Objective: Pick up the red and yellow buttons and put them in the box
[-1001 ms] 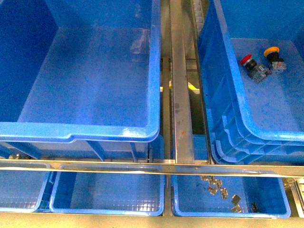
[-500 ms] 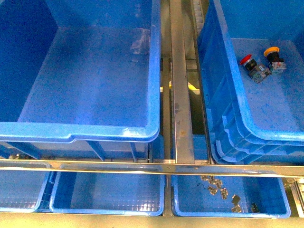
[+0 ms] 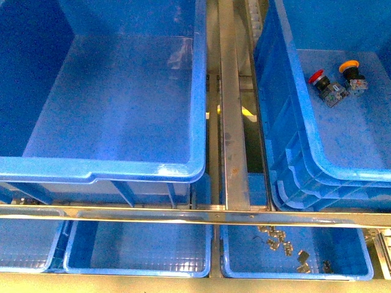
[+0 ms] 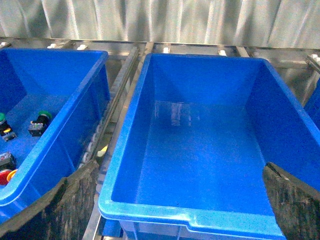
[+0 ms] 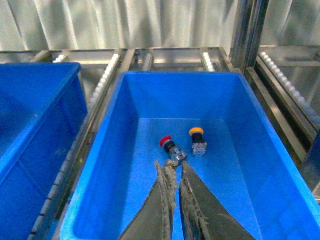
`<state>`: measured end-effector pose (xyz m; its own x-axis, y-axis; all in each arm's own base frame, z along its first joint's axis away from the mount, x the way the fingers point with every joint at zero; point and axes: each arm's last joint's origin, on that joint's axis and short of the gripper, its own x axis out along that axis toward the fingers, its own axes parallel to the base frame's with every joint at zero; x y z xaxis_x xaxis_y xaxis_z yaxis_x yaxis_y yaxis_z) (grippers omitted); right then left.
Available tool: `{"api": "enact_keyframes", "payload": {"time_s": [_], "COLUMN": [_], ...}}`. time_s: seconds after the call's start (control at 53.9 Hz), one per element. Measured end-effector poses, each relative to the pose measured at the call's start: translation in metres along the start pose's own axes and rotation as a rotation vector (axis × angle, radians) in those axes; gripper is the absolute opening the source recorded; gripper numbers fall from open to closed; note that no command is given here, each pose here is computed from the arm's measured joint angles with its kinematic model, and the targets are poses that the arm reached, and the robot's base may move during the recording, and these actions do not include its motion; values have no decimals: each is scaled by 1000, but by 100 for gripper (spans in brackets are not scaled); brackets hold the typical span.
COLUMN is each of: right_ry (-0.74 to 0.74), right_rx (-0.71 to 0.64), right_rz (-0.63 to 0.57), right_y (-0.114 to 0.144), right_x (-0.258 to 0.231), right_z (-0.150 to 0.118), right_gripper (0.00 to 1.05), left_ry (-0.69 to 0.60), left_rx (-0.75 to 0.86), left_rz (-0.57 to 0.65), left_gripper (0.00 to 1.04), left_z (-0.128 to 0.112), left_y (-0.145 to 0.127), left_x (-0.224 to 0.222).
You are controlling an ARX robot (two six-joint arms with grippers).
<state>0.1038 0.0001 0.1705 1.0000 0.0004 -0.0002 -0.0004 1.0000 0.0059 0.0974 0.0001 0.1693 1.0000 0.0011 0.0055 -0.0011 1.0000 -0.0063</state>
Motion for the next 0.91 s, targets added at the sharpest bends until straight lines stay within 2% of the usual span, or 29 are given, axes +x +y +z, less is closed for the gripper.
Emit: {"api": "enact_keyframes", "payload": {"time_s": [0.5, 0.593, 0.908], "right_ry": [-18, -18, -18], "right_rx": [-2, -2, -2], "right_rz": [0, 0, 0], "right_y": [0, 0, 0], "right_x": [-7, -7, -7], "right_z": [0, 0, 0], "right_gripper": [5, 24, 78], "left_ry": [0, 0, 0], "left_rx": [0, 0, 0], "left_rz": [0, 0, 0], "left_gripper": [97, 97, 97], "left_z": [0, 0, 0], "left_y": [0, 0, 0], "left_x": [0, 0, 0]}}
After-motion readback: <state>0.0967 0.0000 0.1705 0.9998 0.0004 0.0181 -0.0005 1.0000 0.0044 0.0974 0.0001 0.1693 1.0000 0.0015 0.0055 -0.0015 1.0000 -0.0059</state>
